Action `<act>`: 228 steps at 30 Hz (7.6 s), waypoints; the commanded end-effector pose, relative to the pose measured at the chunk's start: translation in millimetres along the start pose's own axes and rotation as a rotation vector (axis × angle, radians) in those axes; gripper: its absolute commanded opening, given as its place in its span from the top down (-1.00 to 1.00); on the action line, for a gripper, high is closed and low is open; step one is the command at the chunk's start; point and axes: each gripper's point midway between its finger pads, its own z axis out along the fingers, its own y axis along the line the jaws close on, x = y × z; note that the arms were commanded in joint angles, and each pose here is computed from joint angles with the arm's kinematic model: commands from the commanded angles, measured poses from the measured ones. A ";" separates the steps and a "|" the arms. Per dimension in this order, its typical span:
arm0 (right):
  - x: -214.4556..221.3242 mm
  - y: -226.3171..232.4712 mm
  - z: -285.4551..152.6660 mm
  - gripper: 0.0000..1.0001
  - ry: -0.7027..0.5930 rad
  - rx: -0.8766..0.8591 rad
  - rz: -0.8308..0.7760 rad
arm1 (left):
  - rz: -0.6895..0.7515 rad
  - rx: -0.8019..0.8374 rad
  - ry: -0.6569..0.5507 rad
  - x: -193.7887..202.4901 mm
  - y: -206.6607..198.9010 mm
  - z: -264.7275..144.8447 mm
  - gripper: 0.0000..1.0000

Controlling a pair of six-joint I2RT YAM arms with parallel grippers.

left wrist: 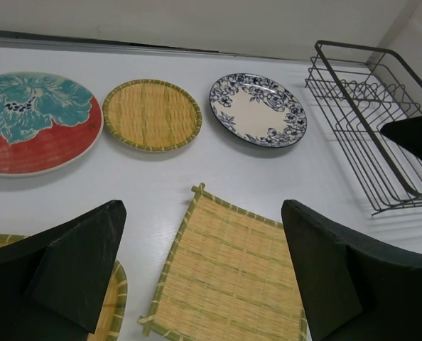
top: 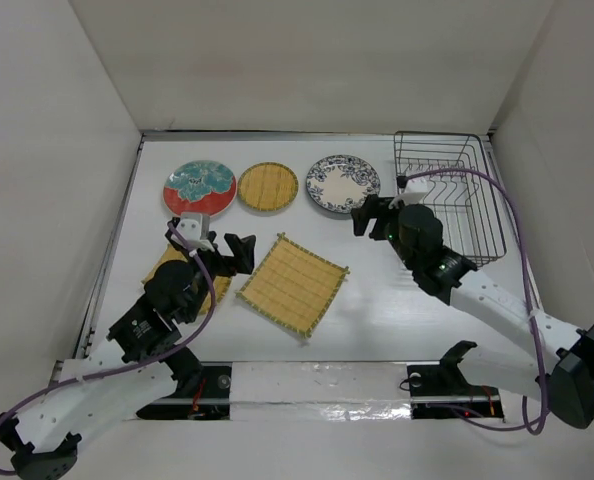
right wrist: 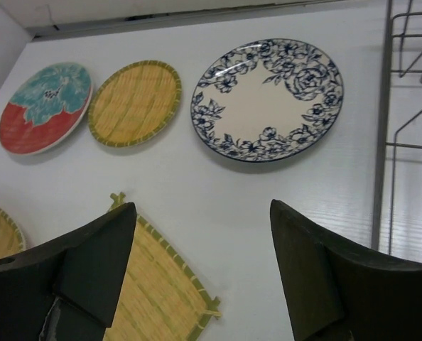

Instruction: Load the plates into the dish rack

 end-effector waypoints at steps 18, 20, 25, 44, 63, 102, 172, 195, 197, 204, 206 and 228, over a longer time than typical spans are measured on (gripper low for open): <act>15.5 174.2 76.1 1.00 0.092 -0.422 0.030 | -0.068 0.061 -0.170 -48.4 1.5 -28.5 1.00; 40.1 192.0 92.6 1.00 0.147 -0.437 0.060 | -0.078 0.040 -0.179 -50.1 6.2 -30.3 1.00; 64.3 240.0 131.8 0.91 0.221 -0.437 0.194 | -0.113 0.028 -0.215 -57.2 12.1 -37.7 1.00; 197.9 298.5 233.5 -0.36 0.423 -0.328 0.555 | -0.104 0.034 -0.197 -57.0 8.5 -35.0 0.85; 230.5 288.6 272.1 0.01 0.434 -0.219 0.767 | -0.103 0.045 -0.222 -62.5 10.1 -41.1 0.64; 213.9 277.7 218.4 0.78 0.376 -0.351 0.661 | -0.085 0.060 -0.214 -59.8 6.9 -39.2 0.48; -39.9 338.2 155.9 1.00 -0.031 -0.897 1.044 | -0.119 0.083 -0.296 -76.4 12.5 -56.9 0.36; -151.8 109.1 100.4 1.00 -0.343 -0.707 0.989 | -0.124 0.114 -0.291 -75.3 6.8 -57.4 0.31; -159.7 79.6 83.2 1.00 -0.376 -0.667 0.967 | -0.120 0.128 -0.285 -74.7 3.8 -57.0 0.31; -185.4 -30.1 33.0 1.00 -0.476 -0.447 0.751 | -0.120 0.152 -0.285 -74.9 -0.9 -56.9 0.30; -182.4 -70.1 24.4 1.00 -0.481 -0.326 0.707 | -0.122 0.142 -0.281 -73.3 0.6 -55.7 0.30; -240.9 -272.2 -95.9 1.00 -0.617 0.430 0.333 | -0.161 0.253 -0.333 -85.7 -10.4 -75.5 0.27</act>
